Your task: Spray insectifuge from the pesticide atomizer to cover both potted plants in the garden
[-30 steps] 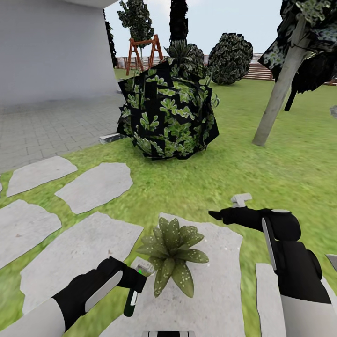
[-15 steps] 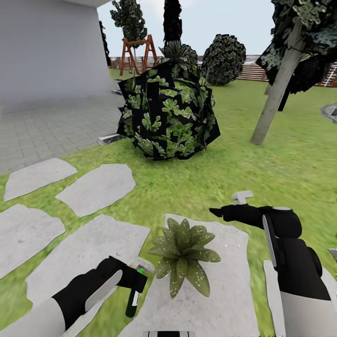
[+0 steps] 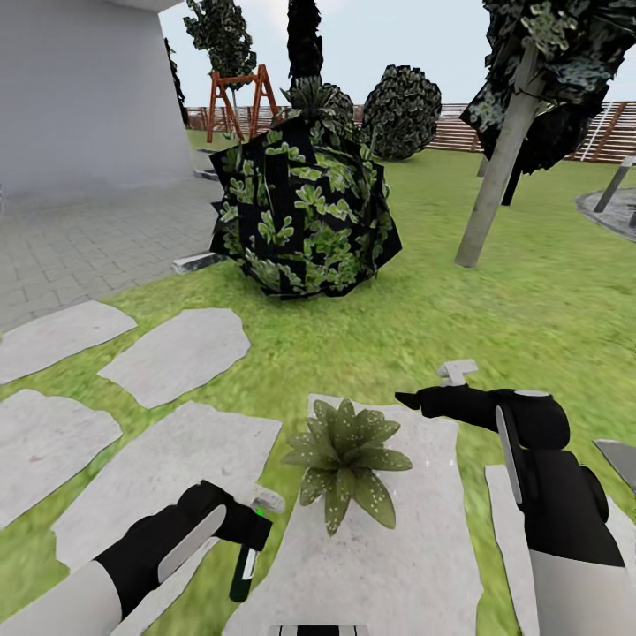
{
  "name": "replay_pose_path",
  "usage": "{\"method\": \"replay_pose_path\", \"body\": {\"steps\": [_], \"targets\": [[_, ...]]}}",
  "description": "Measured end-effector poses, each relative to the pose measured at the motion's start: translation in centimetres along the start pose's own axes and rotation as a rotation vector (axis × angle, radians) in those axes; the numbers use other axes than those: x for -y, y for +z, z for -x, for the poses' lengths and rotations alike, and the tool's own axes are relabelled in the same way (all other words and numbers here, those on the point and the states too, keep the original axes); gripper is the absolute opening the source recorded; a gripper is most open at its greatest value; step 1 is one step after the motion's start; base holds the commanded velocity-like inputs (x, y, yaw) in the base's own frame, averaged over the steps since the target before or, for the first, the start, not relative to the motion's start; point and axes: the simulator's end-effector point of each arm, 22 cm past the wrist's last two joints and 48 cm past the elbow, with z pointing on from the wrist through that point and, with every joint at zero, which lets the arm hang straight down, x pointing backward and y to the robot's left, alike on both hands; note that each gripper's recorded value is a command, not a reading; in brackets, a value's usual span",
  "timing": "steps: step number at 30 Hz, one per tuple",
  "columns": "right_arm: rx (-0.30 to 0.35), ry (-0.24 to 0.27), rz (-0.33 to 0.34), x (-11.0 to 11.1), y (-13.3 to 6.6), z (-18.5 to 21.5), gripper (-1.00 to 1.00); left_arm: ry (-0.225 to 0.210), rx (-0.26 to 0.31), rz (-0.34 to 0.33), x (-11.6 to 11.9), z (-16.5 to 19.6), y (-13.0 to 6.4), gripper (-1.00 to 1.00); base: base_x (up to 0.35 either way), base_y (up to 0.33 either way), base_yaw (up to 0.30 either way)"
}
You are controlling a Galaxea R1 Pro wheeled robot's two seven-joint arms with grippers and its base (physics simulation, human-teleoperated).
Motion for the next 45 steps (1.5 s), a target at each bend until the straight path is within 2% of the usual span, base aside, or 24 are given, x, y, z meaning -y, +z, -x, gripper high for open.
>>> {"method": "replay_pose_path", "body": {"steps": [4, 7, 9, 10, 12, 14, 16, 19, 21, 23, 29, 37, 45], "targets": [[0.0, 0.0, 0.0, 0.0, 0.0, 0.0, 1.0, -0.005, 0.007, -0.005, -0.1, 0.1, -0.2, -1.0, -0.184, 0.147, 0.0], [0.0, 0.0, 0.0, 0.0, 0.0, 0.0, 1.0, 0.012, 0.042, -0.021, 0.8, 1.7, -1.2, -1.0, -0.038, 0.031, 0.0], [0.001, 0.0, 0.0, 0.0, 0.0, 0.0, 1.0, -0.005, 0.036, -0.016, 0.1, 2.5, -2.2, -1.0, -0.009, 0.008, 0.0], [0.001, 0.0, 0.0, -0.1, 0.0, 0.0, 1.0, -0.038, 0.016, -0.03, 0.1, 4.2, -3.7, -1.0, -0.002, 0.002, 0.0], [0.001, -0.001, 0.0, 0.0, -0.1, 0.1, 1.0, -0.031, 0.048, -0.074, 2.9, 7.8, -4.9, -1.0, 0.0, 0.0, 0.0], [0.002, -0.001, 0.0, 0.0, -0.1, 0.1, 1.0, -0.024, 0.071, -0.064, 2.7, 9.7, -5.6, -1.0, 0.0, 0.0, 0.0], [0.002, -0.001, 0.0, 0.0, -0.1, 0.1, 1.0, -0.04, 0.074, -0.052, 2.1, 11.5, -5.8, -1.0, 0.0, 0.0, 0.0], [0.003, -0.001, -0.001, 0.0, -0.1, 0.2, 1.0, -0.08, 0.071, -0.064, 2.5, 14.0, -5.9, -1.0, 0.0, 0.0, 0.0], [0.004, -0.002, -0.002, 0.1, -0.1, 0.3, 1.0, -0.129, 0.086, -0.077, 2.2, 15.4, -6.3, -1.0, 0.0, 0.0, 0.0], [0.005, -0.002, -0.001, 0.1, -0.1, 0.3, 1.0, -0.17, 0.079, -0.071, 1.2, 15.8, -6.3, -1.0, 0.0, 0.0, 0.0], [0.01, 0.01, -0.008, 0.6, -0.3, 0.4, 1.0, -0.225, 0.017, -0.066, 1.4, 14.9, -4.8, -1.0, 0.0, 0.0, -0.003], [0.011, 0.011, -0.008, 0.5, -0.3, 0.4, 1.0, -0.237, 0.012, -0.091, 2.0, 14.9, -4.6, -1.0, 0.0, 0.214, -0.151], [0.011, 0.011, -0.007, 0.5, -0.3, 0.4, 1.0, -0.235, 0.005, -0.096, 2.4, 14.6, -4.3, -1.0, 0.0, 0.025, -0.273]]}}
